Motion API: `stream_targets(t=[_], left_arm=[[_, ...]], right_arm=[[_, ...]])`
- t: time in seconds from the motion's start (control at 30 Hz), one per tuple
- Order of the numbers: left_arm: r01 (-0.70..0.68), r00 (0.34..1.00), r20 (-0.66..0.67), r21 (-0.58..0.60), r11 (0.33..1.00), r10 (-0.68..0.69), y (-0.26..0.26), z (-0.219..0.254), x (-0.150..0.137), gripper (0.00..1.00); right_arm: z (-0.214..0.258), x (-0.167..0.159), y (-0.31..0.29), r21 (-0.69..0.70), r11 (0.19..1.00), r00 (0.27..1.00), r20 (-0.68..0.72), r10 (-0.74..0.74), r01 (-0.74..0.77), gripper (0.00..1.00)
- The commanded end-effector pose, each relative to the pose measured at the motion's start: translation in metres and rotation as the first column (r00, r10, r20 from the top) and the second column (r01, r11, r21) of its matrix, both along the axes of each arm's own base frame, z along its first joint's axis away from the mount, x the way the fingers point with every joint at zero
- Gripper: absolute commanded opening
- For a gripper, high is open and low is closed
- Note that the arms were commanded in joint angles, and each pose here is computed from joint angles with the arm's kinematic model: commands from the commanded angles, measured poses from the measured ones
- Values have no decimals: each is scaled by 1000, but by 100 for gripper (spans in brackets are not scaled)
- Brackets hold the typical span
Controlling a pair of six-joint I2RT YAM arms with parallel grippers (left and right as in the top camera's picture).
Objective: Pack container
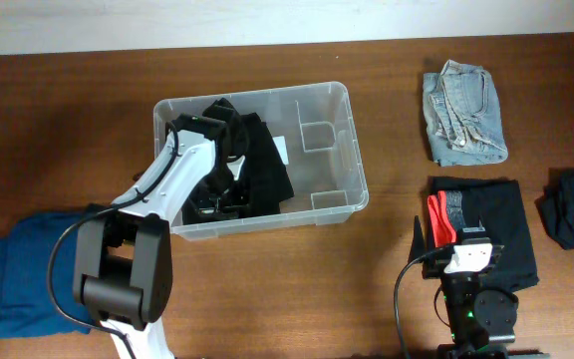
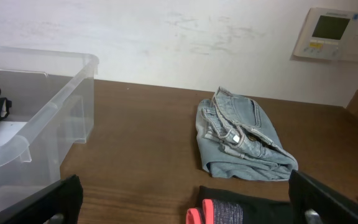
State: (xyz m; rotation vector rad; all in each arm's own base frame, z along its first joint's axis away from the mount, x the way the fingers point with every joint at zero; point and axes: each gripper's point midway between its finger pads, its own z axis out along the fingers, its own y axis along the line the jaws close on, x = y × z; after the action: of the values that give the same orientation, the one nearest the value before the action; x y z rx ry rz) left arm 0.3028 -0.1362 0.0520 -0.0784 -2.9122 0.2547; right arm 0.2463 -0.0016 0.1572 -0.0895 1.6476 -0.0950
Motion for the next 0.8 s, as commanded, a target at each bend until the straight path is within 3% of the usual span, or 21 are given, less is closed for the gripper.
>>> stream_targets(t=[0.0, 0.27, 0.47, 0.63, 0.77], left_arm=[[29, 1000, 11, -46, 999, -28, -8, 6, -1, 1], [64, 982, 183, -95, 993, -46, -22, 54, 40, 0], [120, 930, 362, -140, 983, -62, -48, 96, 75, 0], [163, 898, 432, -159, 974, -80, -74, 96, 88, 1], [137, 892, 444, -93, 986, -82, -83, 74, 99, 1]], right_arm=[[-2, 0, -2, -4, 1000, 1000, -1, -12, 12, 98], [-2, 0, -2, -4, 1000, 1000, -1, -12, 12, 98], [-2, 0, -2, -4, 1000, 1000, -1, -12, 12, 98], [-2, 0, -2, -4, 1000, 1000, -1, -12, 12, 98], [-2, 0, -2, -4, 1000, 1000, -1, -12, 12, 98]])
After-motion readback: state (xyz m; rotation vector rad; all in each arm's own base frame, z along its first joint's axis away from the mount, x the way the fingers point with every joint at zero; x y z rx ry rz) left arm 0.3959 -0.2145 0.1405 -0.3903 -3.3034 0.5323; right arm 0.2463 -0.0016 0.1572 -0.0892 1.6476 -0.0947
